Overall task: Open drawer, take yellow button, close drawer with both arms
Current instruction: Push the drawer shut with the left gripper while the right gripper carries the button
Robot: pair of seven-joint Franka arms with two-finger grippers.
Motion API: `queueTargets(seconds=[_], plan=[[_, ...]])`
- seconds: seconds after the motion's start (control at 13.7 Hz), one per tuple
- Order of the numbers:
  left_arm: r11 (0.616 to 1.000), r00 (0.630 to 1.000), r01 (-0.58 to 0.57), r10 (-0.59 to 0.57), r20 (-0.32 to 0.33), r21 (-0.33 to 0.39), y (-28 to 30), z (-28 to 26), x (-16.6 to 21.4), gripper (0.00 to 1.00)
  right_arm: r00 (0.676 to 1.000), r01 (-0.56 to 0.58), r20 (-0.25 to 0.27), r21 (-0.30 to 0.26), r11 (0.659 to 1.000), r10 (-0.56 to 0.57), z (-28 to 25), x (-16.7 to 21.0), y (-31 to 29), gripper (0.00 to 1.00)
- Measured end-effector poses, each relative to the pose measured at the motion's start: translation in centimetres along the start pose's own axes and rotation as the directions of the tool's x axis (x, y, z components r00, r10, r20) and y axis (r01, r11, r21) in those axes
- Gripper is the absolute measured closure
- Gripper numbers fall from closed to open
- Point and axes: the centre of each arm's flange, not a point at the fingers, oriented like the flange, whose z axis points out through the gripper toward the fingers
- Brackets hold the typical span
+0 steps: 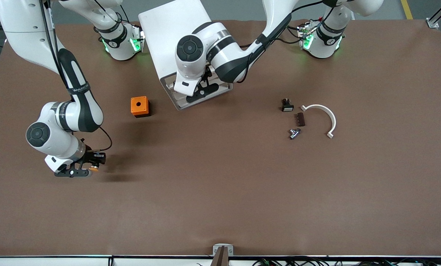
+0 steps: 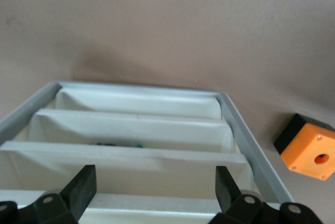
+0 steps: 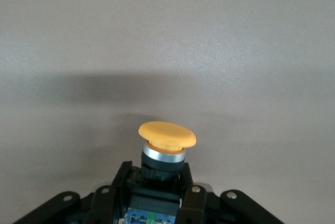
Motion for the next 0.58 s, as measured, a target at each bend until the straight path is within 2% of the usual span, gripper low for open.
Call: queueTargets(seconds=[0.22,0.58], plan=[[1.000,0.998,0.029,-0.028,0.065,-0.005,0.0,0.3,0.4,0.00,1.000,0.022,-0.011,-0.004,1.000,-0.022,1.6,0.1,0.1,0.59],[0.997,0.994,0.070,-0.068,0.087,-0.026,-0.1,-0.7,2.8,0.00,0.998,0.049,-0.026,-0.012,0.999,-0.049,4.0,-0.1,2.9,0.59]])
